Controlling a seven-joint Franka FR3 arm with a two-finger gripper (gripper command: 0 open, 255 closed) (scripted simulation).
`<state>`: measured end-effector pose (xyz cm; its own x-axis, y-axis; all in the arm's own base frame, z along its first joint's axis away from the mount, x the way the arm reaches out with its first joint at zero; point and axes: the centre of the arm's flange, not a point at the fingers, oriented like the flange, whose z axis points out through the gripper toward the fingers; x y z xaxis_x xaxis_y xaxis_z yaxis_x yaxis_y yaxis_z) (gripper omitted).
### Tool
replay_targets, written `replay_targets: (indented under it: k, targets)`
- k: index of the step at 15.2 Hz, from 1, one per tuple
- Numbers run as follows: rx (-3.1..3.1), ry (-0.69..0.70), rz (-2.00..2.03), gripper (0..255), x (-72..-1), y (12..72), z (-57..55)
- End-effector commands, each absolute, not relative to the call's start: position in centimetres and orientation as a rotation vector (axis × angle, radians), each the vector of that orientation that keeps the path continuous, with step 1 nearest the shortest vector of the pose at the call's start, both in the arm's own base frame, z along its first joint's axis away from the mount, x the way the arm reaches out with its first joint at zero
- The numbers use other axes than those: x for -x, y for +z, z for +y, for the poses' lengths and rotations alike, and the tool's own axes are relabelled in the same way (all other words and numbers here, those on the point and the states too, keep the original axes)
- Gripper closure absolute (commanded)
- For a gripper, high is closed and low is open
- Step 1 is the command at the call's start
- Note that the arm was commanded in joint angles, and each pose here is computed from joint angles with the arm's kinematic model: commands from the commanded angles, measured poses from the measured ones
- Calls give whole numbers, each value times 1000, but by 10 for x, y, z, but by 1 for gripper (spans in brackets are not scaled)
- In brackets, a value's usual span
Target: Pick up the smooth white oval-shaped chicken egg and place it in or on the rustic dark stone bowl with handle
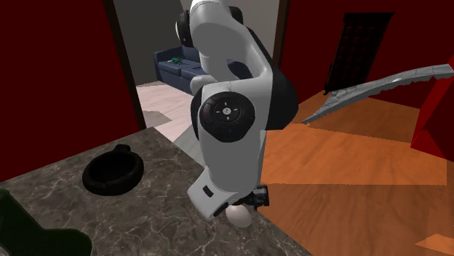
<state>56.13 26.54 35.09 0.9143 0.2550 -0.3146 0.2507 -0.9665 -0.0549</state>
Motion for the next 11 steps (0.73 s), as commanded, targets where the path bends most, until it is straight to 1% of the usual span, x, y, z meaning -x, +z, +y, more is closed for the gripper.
replay_targets:
  k: [1,5,11]
  targets:
    - [3060,506,-407,0,-559,341,266]
    - [3060,506,-407,0,-551,318,266]
    - [3060,506,-407,0,-551,318,266]
